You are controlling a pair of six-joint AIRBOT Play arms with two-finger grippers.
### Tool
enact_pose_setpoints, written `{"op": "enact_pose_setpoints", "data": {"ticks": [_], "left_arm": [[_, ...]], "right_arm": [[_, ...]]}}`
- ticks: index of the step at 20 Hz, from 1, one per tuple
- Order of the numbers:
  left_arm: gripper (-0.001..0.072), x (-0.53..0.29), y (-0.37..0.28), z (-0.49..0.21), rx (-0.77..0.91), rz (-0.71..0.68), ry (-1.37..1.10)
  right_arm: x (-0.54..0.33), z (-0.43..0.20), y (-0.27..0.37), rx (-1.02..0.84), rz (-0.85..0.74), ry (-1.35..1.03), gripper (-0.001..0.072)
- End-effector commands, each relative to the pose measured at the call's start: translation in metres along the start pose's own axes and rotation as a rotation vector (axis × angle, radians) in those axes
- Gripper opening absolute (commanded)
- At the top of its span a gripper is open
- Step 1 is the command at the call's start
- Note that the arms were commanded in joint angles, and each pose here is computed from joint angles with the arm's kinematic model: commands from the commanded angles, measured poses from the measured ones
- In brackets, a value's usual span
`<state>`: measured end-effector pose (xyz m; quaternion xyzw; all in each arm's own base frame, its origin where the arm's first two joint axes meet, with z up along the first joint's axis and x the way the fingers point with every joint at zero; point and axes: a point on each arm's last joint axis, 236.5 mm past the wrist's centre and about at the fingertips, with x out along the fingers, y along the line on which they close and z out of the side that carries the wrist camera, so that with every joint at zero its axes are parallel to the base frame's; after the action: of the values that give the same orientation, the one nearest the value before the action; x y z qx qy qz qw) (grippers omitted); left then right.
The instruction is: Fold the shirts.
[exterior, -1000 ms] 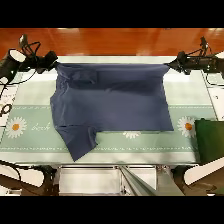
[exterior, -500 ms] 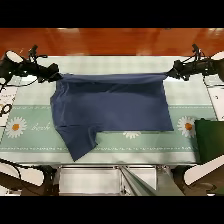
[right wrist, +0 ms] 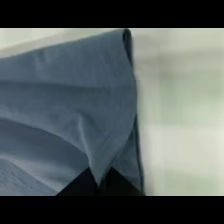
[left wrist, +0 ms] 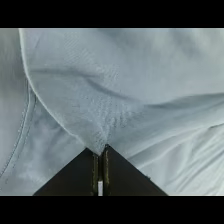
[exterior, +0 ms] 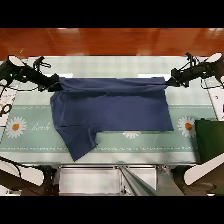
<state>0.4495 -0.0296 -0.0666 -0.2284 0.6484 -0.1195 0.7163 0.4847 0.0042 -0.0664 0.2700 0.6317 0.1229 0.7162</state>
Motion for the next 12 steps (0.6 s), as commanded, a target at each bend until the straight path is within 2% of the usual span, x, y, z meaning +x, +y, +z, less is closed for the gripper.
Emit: {"op": "enact_pose_setpoints", "data": {"ticks": [1,2,3,4,5,8,12], "left_arm": [[0.0028,0.000,0.001,-0.021,-0.001,-0.008,0.087],[0.0029,-0.001,0.000,-0.027,-0.001,-0.012,0.117],[0.0063,-0.002,-0.001,-0.034,-0.012,-0.016,0.143],[0.0263,-0.004,-0.001,-0.040,-0.036,-0.017,0.171],[0.0508,-0.007,0.002,-0.046,-0.062,-0.009,0.197],[0.0505,-0.027,0.008,-0.059,-0.077,0.035,0.224],[0.0504,-0.070,0.011,-0.053,-0.066,0.065,0.050]], "right_arm": [[0.010,-0.015,-0.008,0.006,-0.066,0.070,0.0023],[0.009,-0.019,-0.012,0.025,-0.085,0.084,0.0042],[0.008,-0.024,-0.014,0.069,-0.096,0.103,0.0236],[0.006,-0.033,-0.014,0.093,-0.093,0.139,0.0422],[0.001,-0.042,-0.014,0.110,-0.089,0.179,0.0416],[-0.033,-0.053,-0.012,0.112,-0.108,0.185,0.0416],[-0.092,-0.055,-0.016,0.082,-0.216,-0.006,0.0415]]}}
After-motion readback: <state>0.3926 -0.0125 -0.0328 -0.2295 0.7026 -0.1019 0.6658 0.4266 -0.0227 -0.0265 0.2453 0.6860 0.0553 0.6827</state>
